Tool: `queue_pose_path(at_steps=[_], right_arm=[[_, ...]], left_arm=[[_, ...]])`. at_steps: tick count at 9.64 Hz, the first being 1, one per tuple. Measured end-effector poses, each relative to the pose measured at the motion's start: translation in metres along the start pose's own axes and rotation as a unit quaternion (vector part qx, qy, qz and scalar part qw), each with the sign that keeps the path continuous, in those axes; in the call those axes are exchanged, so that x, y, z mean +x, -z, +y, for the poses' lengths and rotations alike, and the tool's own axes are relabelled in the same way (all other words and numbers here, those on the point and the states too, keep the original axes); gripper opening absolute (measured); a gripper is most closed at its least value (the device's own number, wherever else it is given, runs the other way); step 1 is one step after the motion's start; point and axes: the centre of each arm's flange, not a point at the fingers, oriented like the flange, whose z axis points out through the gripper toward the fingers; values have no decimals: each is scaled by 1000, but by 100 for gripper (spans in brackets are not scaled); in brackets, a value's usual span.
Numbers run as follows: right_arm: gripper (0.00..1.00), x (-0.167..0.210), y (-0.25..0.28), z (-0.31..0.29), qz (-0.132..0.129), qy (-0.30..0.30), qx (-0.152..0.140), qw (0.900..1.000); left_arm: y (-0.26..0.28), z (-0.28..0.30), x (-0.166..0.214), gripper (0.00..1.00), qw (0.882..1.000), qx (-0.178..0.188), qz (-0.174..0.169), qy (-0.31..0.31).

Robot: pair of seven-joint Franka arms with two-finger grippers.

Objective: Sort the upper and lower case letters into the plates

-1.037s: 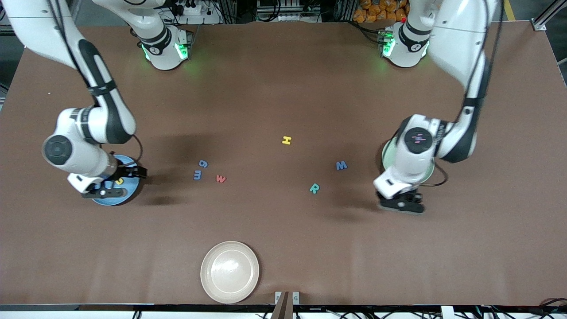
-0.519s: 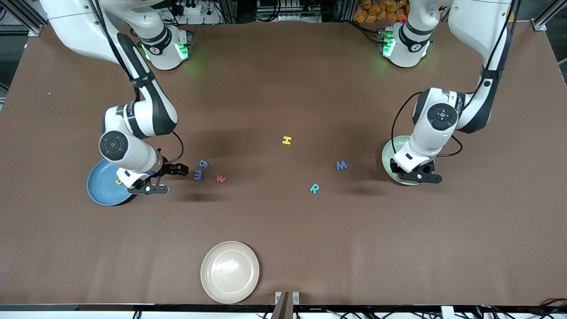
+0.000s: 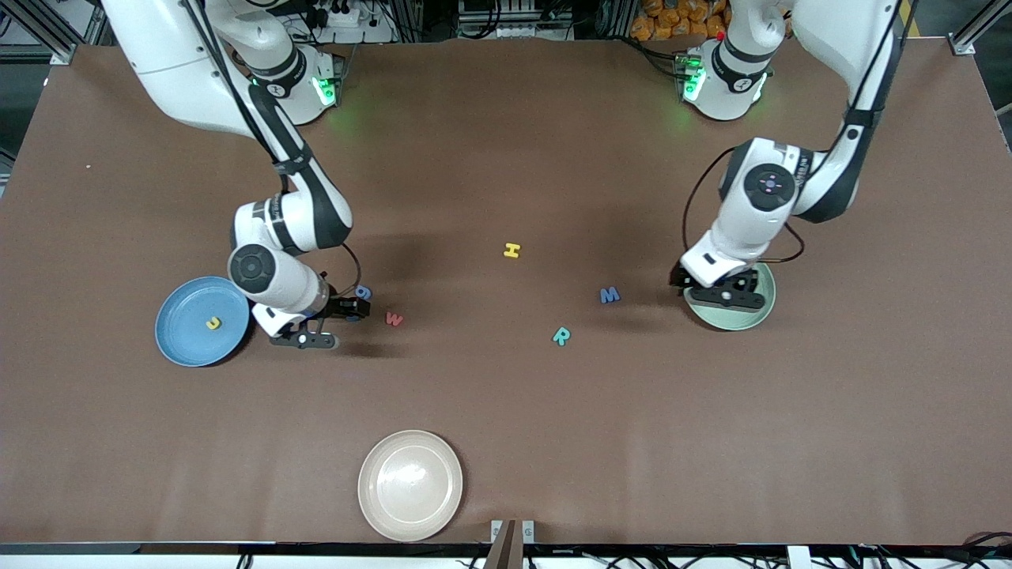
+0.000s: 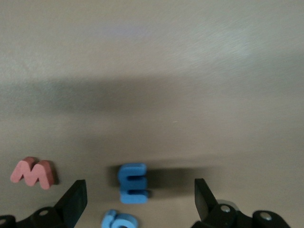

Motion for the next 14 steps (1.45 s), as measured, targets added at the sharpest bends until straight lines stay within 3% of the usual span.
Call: queue_pose_path(at_steps=[3,6,8,11,14], right_arm=[[99,-2,-12,-7,0,-1,-2,1000],[53,2,-6,-4,6,-4,-1,1000],[27,4,-2,-1,7,-6,-1,1000],[27,15,19,22,-2,-13,-3,1000],[27,30,84,105,-12,29,-6,999]], left_arm=[[36,143,46,100,995,-60,55,51],[7,258,43,100,989,-96,41,108],[-31,301,16,100,992,-70,39,100],[-51,333,-22,100,993,-10,23,116],[-44,346,-30,100,995,-7,2,98]])
